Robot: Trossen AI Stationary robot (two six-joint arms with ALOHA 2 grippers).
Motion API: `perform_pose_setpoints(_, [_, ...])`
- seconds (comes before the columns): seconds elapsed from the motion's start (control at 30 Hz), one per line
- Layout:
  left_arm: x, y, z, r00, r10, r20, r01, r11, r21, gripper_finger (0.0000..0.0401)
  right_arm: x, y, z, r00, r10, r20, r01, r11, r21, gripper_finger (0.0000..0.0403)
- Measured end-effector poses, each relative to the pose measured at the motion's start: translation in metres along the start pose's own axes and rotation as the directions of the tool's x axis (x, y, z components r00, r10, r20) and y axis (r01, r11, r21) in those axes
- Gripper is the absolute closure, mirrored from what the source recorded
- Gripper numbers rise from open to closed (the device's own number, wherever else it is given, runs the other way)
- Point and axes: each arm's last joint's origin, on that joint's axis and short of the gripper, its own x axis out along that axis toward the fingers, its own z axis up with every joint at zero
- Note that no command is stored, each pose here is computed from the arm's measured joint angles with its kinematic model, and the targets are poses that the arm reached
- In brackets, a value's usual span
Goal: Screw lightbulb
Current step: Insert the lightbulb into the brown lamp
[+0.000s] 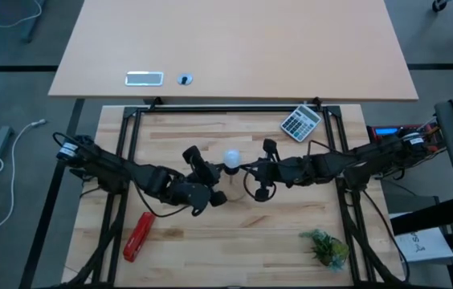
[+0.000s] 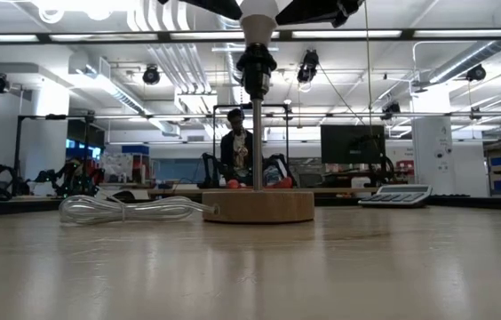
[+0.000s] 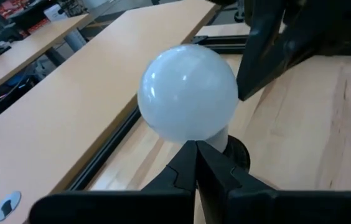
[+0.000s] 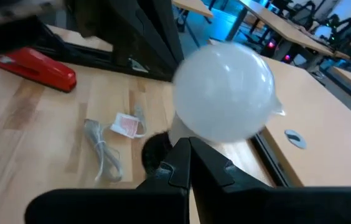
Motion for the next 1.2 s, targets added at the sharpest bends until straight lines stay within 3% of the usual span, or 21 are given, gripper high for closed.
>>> perform_pose_setpoints(0.23, [-0.005, -0.002, -0.004, 1.000, -0.008, -0.018, 0.008, 1.000, -0.022, 0.0401, 0.000, -0.004, -0.004, 0.991, -0.124, -0.052, 0.124, 0.992, -0.002, 0.0403])
perform_pose_setpoints(0.5, [-0.006, -0.003, -0.004, 0.999, -0.030, -0.023, 0.029, 0.999, -0.034, 0.0401, 0.005, -0.016, -0.002, 0.984, -0.174, -0.030, 0.174, 0.985, -0.017, 0.0403])
perform_pose_setpoints(0.83, [-0.001, 0.001, -0.003, 1.000, -0.009, -0.029, 0.008, 0.999, -0.037, 0.0401, 0.006, -0.015, 0.001, 0.997, -0.077, 0.016, 0.078, 0.997, -0.022, 0.0403])
perform_pose_setpoints(1.2, [0.004, 0.006, -0.003, 0.999, 0.014, -0.039, -0.014, 1.000, -0.016, 0.0401, 0.003, -0.008, 0.002, 0.999, -0.044, 0.023, 0.044, 0.999, 0.001, 0.0403])
